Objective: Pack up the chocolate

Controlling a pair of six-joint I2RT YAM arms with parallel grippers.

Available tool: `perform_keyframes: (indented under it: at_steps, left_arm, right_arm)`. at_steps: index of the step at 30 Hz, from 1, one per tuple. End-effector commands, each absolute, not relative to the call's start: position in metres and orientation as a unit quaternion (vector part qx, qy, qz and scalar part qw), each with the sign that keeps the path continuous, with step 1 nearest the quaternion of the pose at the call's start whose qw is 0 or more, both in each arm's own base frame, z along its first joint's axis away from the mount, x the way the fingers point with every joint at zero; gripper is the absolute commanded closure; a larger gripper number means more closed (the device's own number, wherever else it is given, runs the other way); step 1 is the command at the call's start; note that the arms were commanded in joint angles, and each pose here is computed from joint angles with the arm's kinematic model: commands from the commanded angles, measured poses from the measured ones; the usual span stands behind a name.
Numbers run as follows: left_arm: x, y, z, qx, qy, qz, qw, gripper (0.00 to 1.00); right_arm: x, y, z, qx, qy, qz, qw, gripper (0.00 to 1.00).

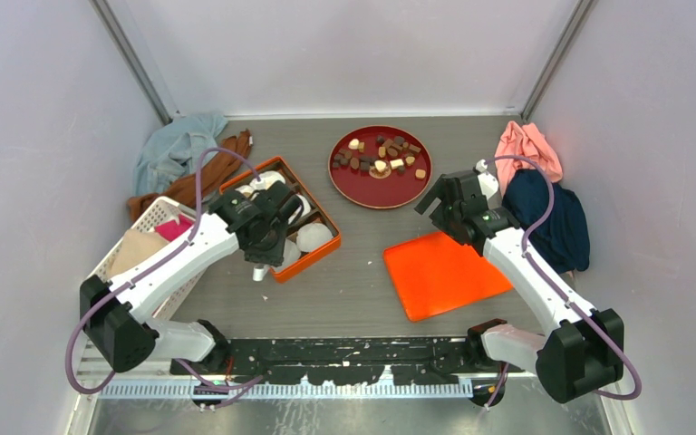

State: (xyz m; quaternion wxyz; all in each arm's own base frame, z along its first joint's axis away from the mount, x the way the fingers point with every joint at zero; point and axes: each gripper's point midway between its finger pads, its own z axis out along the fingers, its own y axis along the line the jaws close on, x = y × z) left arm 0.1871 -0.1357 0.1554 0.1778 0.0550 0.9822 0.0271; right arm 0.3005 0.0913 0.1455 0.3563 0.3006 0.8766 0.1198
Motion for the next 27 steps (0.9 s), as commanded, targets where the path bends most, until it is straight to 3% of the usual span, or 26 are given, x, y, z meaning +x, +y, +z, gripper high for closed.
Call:
perform_keyframes:
  at_steps: [1, 14, 27]
  left_arm:
    - [0.193, -0.145, 0.156, 0.044, 0.981, 0.003, 0.191, 0.73]
    - [0.193, -0.142, 0.154, 0.043, 0.98, 0.012, 0.192, 0.6]
    - [0.215, -0.146, 0.203, 0.043, 0.963, -0.01, 0.266, 0.69]
  right_arm:
    - [0.311, 0.093, 0.162, 0.304, 0.863, 0.134, 0.38, 0.07]
    - [0.311, 0.093, 0.162, 0.304, 0.863, 0.135, 0.38, 0.07]
    - [0.311, 0.093, 0.164, 0.305, 0.862, 0.136, 0.381, 0.07]
